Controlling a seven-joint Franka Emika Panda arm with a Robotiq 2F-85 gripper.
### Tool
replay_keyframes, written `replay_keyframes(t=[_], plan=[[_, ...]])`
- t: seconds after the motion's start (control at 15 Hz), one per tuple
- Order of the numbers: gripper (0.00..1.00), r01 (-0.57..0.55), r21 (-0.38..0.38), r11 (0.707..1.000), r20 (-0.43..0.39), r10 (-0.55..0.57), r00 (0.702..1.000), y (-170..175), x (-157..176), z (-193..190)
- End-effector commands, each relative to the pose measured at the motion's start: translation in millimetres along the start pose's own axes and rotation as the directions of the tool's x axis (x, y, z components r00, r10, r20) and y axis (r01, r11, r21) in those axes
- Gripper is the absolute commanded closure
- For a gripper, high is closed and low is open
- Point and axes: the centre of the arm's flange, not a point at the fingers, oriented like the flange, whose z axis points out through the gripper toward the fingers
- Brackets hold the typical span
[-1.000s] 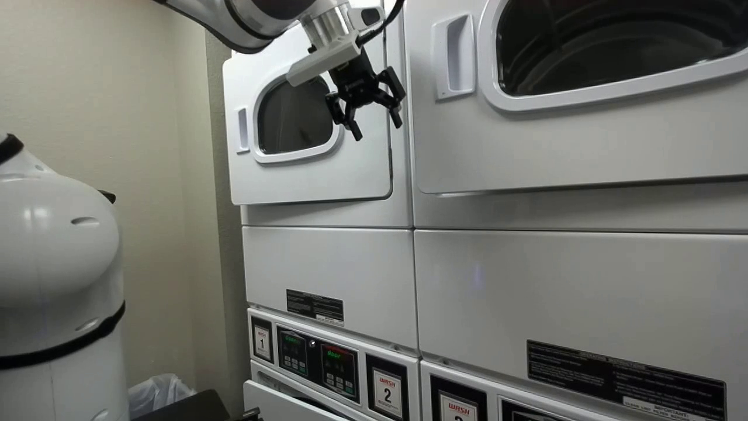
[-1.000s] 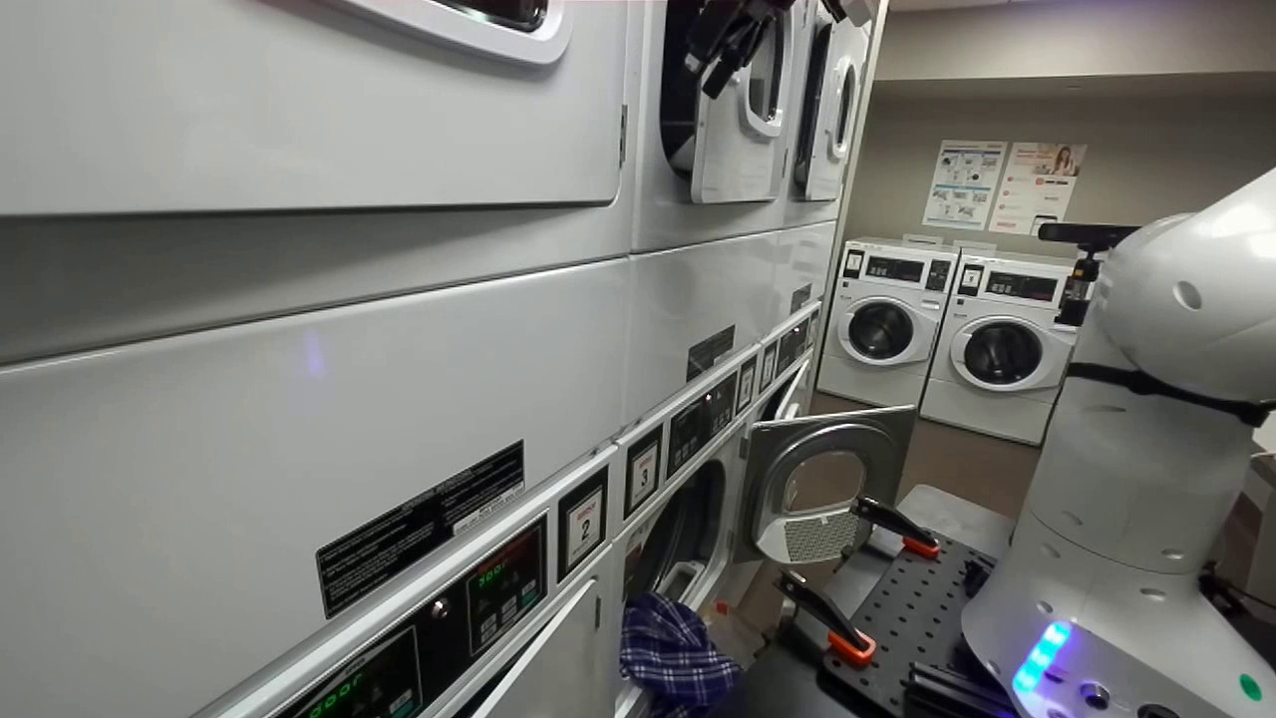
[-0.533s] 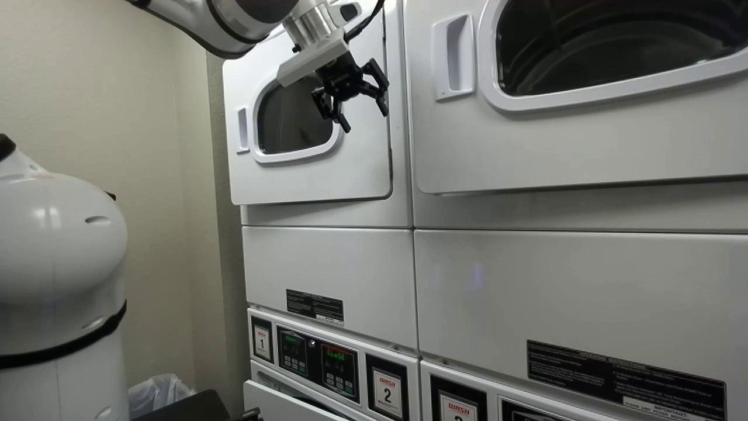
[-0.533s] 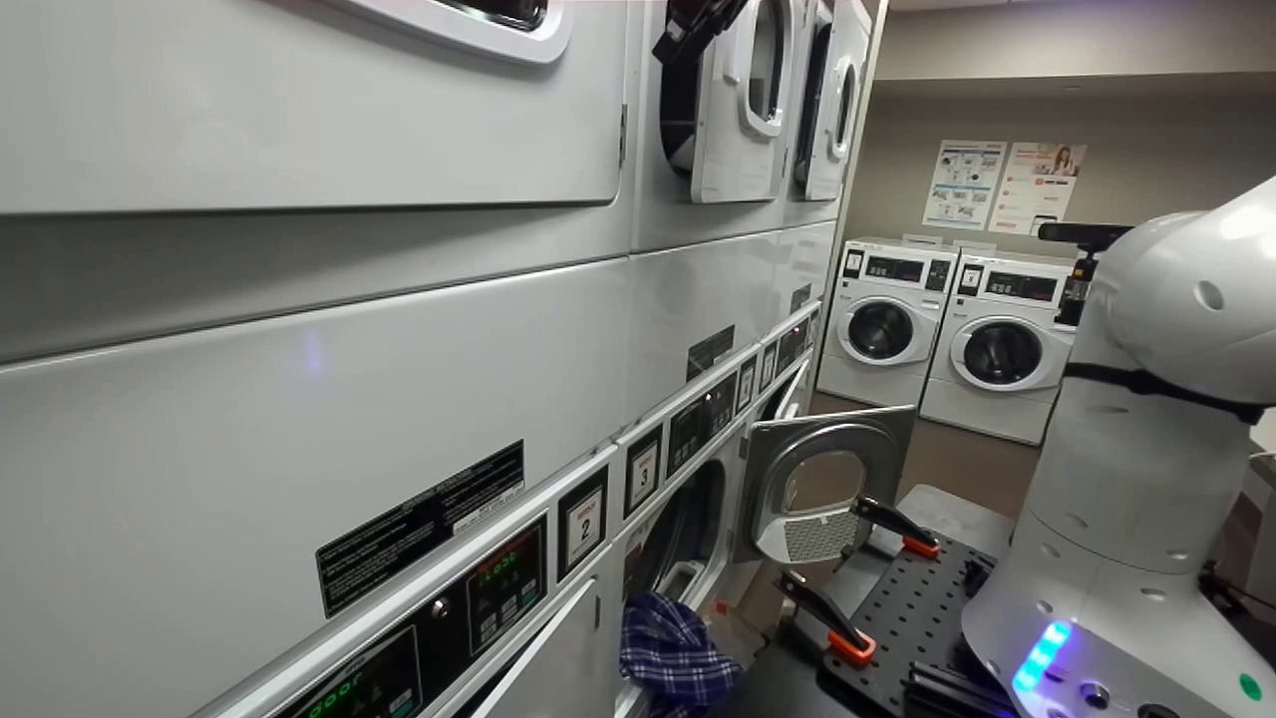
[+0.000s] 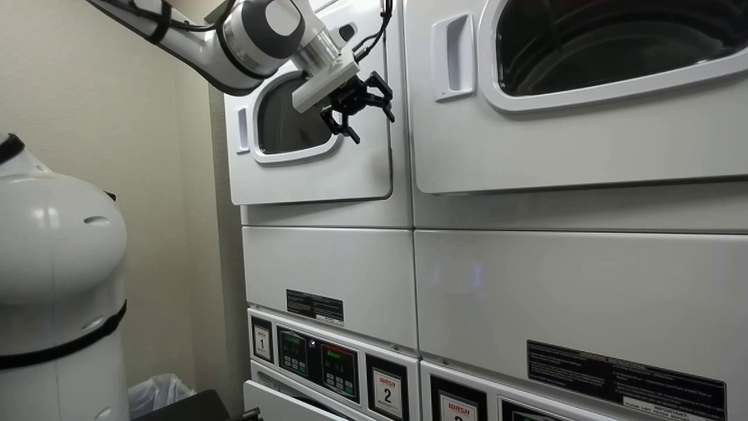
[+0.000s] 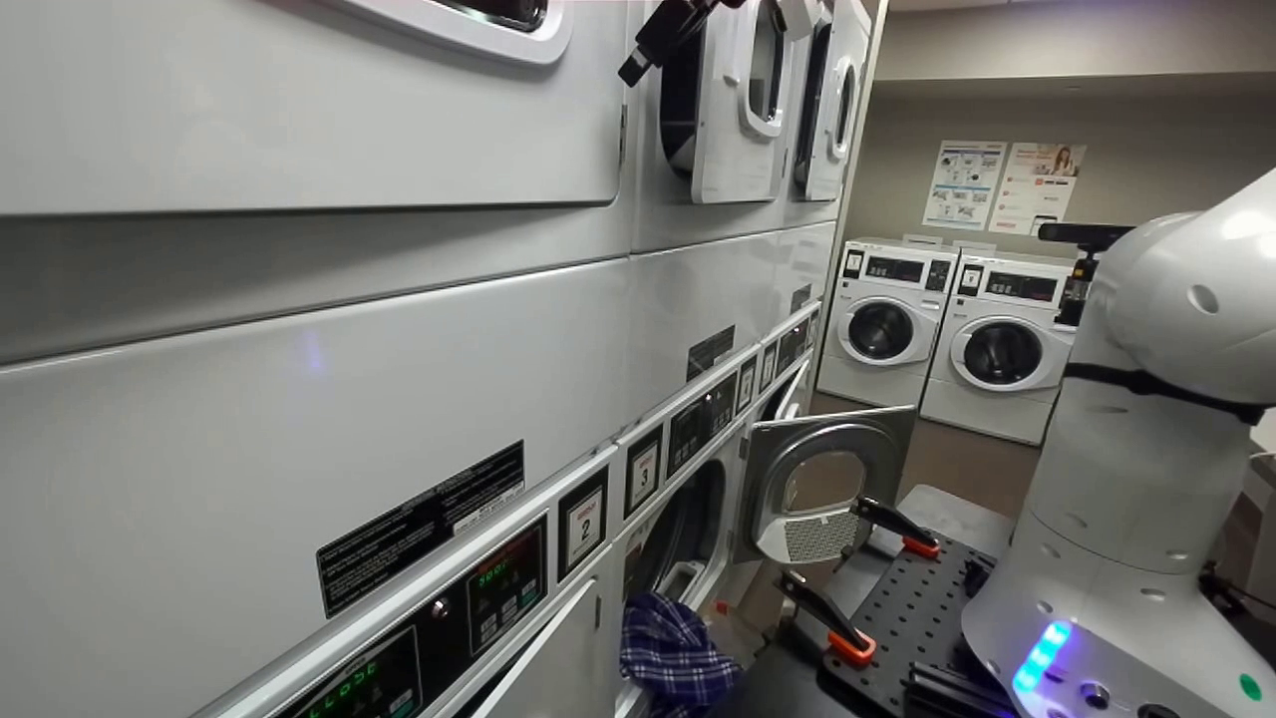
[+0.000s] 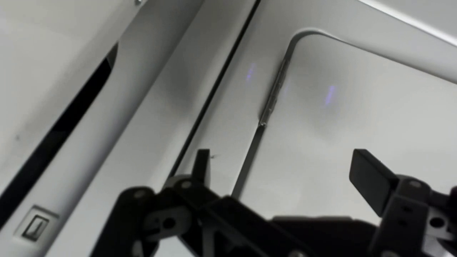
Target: Open the door of the second washing machine from the left
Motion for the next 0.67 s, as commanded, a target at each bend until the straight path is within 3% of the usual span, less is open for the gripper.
replay_keyframes(t=[0.0, 0.33, 0.6], plan=[[0.0, 0.062, -0.1, 0.993, -0.016, -0.064, 0.998, 4, 1, 7], [0.0, 0.128, -0.246, 0.961, 0.064, -0.116, 0.991, 33, -18, 11], [0.0, 0.157, -0.32, 0.934, 0.14, -0.117, 0.983, 43, -32, 12]])
